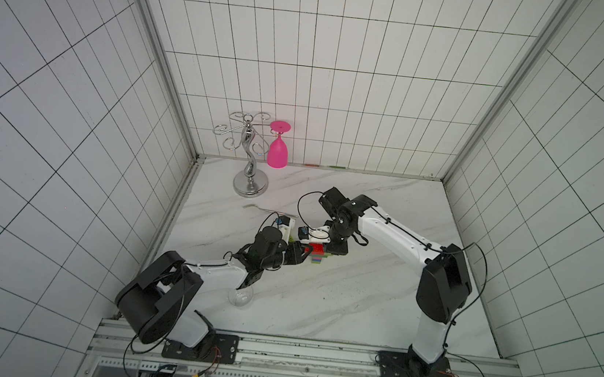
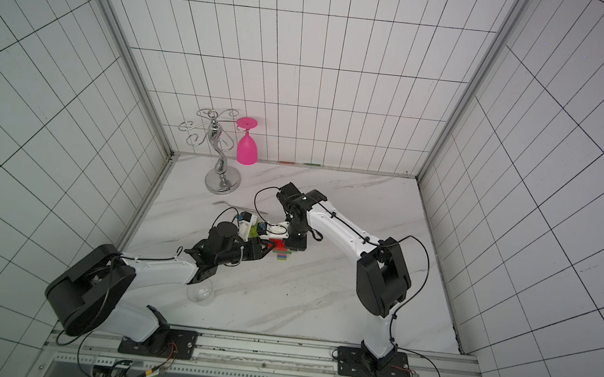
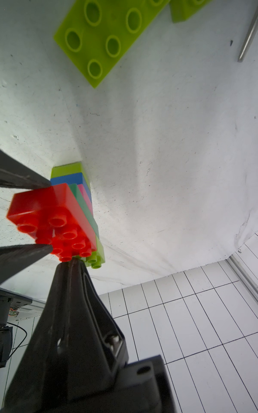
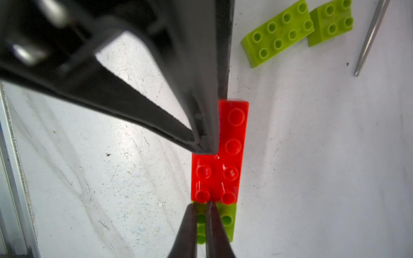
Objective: Assemble a spoon with lego
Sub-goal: Assemble the lego brick with the lego brick.
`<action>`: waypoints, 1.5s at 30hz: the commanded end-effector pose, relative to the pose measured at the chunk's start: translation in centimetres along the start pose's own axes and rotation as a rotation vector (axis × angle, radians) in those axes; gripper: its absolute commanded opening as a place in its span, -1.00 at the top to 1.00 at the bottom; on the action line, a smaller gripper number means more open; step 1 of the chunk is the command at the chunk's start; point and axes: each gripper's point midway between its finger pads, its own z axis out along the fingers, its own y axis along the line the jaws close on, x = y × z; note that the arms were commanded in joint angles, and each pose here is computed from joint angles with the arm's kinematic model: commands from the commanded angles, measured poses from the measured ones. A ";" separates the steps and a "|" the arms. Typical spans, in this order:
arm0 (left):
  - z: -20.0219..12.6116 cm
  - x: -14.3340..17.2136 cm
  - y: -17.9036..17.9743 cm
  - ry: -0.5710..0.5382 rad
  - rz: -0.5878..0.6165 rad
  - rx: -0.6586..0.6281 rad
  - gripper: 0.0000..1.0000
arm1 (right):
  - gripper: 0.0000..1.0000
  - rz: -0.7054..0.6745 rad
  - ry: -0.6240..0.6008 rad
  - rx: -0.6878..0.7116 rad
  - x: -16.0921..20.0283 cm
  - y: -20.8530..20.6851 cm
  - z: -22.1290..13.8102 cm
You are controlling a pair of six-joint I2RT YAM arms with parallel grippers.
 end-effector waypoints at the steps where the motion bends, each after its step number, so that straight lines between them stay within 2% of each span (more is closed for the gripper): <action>1: 0.1 0.6 0.4 0.018 0.011 -0.012 0.23 | 0.67 0.034 -0.035 -0.010 -0.7 -0.1 -0.5; 7: 0.1 0.4 0.6 0.017 0.012 -0.020 0.23 | 0.41 0.034 -0.089 0.054 -1.9 -1.2 -3.3; 16: 0.0 0.1 0.7 0.013 0.018 -0.024 0.23 | 0.30 0.032 -0.161 0.175 -2.5 -1.4 -8.7; 22: -0.7 -0.9 0.1 -0.019 0.034 -0.029 0.02 | 0.24 0.109 -0.285 0.342 -2.9 -1.9 -12.3; 29: -2.3 -2.4 -1.9 -0.058 0.075 -0.013 -0.17 | 0.17 0.201 -0.400 0.456 -2.3 -1.3 -13.8; 33: -5.0 -3.6 -2.1 -0.120 0.102 -0.078 -0.22 | 0.18 0.321 -0.431 0.539 -1.2 -1.7 -15.1; 39: -8.7 -5.0 2.1 -0.235 0.064 -0.235 -0.27 | 0.12 0.556 -0.597 0.656 0.2 -1.3 -18.9; 41: -9.0 -5.3 3.8 -0.236 0.047 -0.286 -0.27 | 0.05 0.668 -0.648 0.710 1.3 -1.5 -19.9; 43: -8.7 -5.7 5.2 -0.219 0.037 -0.338 -0.30 | -0.11 0.795 -0.700 0.754 2.7 -1.4 -20.7; 45: -7.9 -5.8 6.5 -0.188 0.024 -0.376 -0.33 | -0.14 0.806 -0.731 0.742 3.0 -0.6 -20.7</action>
